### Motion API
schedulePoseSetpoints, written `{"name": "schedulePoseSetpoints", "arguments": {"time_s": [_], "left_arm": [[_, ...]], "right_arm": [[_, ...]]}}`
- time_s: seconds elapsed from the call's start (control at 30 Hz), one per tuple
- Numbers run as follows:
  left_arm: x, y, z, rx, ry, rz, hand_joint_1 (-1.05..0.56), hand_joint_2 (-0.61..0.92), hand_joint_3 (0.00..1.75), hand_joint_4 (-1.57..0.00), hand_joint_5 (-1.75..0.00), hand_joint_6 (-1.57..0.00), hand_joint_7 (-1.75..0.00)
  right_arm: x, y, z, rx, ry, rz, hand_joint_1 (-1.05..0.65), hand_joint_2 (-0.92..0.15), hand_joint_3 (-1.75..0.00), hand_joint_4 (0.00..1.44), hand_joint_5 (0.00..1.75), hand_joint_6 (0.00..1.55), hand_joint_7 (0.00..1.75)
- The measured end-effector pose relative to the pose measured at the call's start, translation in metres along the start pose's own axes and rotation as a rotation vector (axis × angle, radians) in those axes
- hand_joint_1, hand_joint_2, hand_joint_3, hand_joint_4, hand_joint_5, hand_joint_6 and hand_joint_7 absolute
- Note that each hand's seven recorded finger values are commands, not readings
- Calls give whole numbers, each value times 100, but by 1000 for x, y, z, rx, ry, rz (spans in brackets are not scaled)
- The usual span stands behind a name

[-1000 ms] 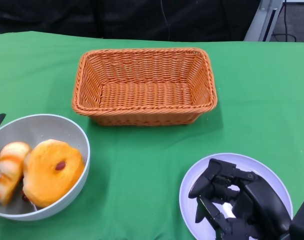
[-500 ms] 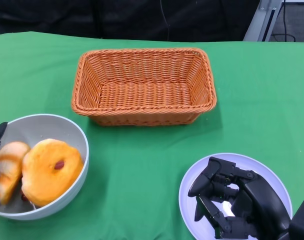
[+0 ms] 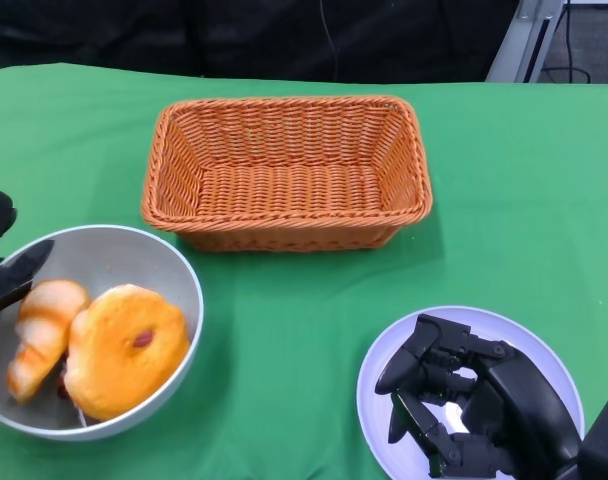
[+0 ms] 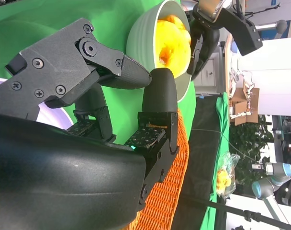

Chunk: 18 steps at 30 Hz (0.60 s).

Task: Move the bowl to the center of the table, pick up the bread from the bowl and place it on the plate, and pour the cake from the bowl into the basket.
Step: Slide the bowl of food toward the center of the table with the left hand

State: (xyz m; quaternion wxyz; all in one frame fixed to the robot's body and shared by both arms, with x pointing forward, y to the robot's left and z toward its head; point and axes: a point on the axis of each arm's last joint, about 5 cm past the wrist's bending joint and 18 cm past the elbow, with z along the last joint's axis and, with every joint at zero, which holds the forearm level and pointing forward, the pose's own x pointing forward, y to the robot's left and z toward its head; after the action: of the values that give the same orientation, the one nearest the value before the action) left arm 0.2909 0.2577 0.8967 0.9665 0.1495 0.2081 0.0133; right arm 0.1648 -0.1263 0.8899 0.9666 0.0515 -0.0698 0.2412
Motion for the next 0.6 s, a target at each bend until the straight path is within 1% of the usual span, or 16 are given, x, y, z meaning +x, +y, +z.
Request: {"name": "schedulePoseSetpoints", "arguments": {"time_s": [0.1, 0.2, 0.43, 0.6], "left_arm": [[-3, -3, -2, -74, -23, -34, -55, 92, 47, -17, -2, -19, -2], [-6, -5, -3, -134, -21, -49, -58, 92, 48, -12, 0, -13, 0], [-9, -12, 3, -204, -27, -96, -60, 92, 51, -6, 0, -6, 0], [-9, -19, 3, -267, 5, -136, -57, 92, 51, -2, 0, -4, 0]], "right_arm": [[0, 0, 0, 0, 0, 1, -18, -56, -99, 73, 157, 73, 130], [0, 0, 0, 0, 0, 1, -18, -57, -99, 73, 156, 73, 130], [0, 0, 0, -1, 0, 1, -18, -58, -97, 73, 156, 72, 130], [0, 0, 0, -1, 0, -1, -18, -58, -96, 73, 156, 72, 130]]}}
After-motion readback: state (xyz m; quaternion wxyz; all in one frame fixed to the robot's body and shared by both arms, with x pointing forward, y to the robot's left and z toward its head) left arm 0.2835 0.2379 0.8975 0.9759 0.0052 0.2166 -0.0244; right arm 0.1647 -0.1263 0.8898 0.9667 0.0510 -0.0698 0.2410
